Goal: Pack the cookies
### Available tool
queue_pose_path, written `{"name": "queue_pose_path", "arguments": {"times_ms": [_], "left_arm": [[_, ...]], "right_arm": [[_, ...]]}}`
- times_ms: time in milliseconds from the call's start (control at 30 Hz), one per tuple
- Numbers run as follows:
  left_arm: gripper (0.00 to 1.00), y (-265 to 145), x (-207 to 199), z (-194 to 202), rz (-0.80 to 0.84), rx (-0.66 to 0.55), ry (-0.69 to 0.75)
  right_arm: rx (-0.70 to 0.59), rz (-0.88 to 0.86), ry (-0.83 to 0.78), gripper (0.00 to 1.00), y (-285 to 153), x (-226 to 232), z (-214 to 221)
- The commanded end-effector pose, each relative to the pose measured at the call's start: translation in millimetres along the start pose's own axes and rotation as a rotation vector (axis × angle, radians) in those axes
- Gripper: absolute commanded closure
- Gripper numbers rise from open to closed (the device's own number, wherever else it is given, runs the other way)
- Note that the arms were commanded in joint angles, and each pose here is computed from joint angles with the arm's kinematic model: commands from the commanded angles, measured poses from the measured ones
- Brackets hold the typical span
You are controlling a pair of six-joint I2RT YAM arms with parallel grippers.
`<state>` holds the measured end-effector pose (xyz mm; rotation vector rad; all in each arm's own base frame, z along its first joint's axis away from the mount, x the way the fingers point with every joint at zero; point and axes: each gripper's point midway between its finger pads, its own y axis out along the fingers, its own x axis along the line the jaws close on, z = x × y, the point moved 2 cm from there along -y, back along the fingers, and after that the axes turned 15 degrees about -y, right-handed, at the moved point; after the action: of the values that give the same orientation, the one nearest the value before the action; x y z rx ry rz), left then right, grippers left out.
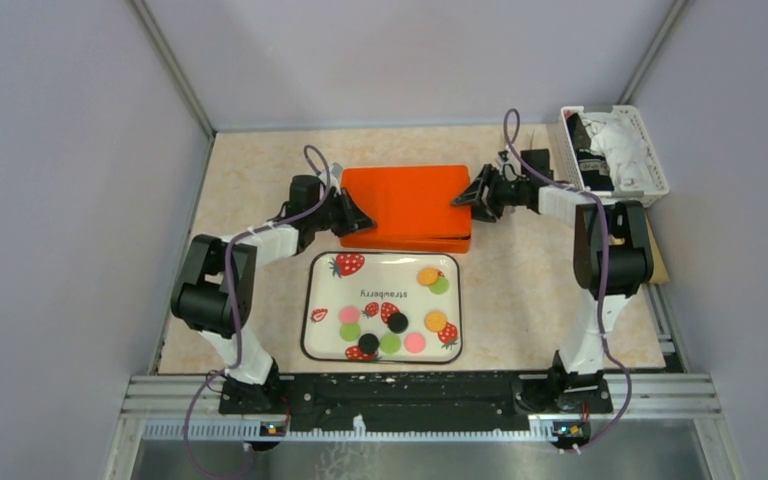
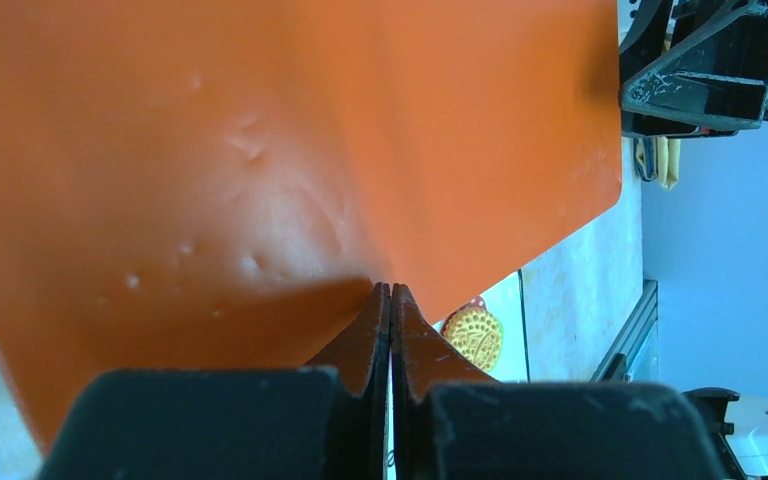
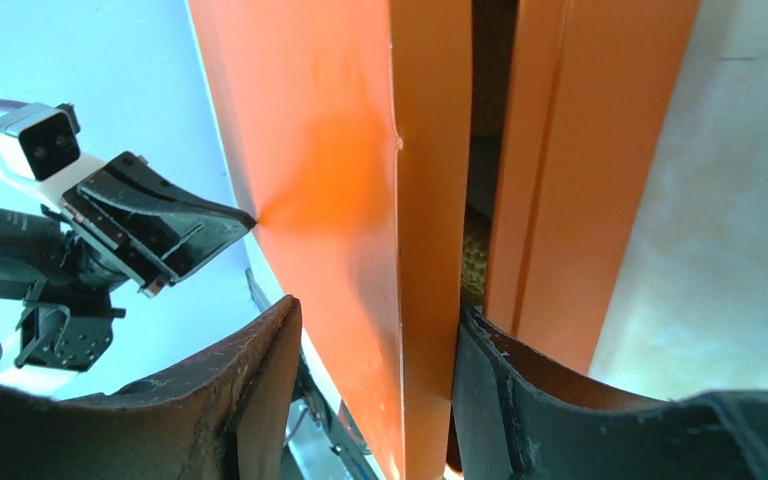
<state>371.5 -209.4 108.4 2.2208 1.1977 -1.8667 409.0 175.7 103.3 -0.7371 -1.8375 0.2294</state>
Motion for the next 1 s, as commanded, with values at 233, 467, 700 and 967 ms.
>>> {"name": "queue_pose_path", "arguments": {"times_ms": [233,467,700,967], "left_arm": [[1.0,13,13,13,0.006,0.052,-0.014],[1.0,22,15,19,0.021,0.085,-0.029],[1.0,27,17,24,0.028,0.105,-0.034],[1.0,15,-25,7,0.099,0.089,-0.02]], "right_arm": [[-0.083,0.292,-0.041,0.46,-62,-31,-11],[-0.097,0.396,-0.064,0.46,-80,-29,-12],[-0.149,0.497,-0.085,0.49,-98,-29,-18],[-0.162,0.55,-0.106,0.74,-98,-37,-36]]}}
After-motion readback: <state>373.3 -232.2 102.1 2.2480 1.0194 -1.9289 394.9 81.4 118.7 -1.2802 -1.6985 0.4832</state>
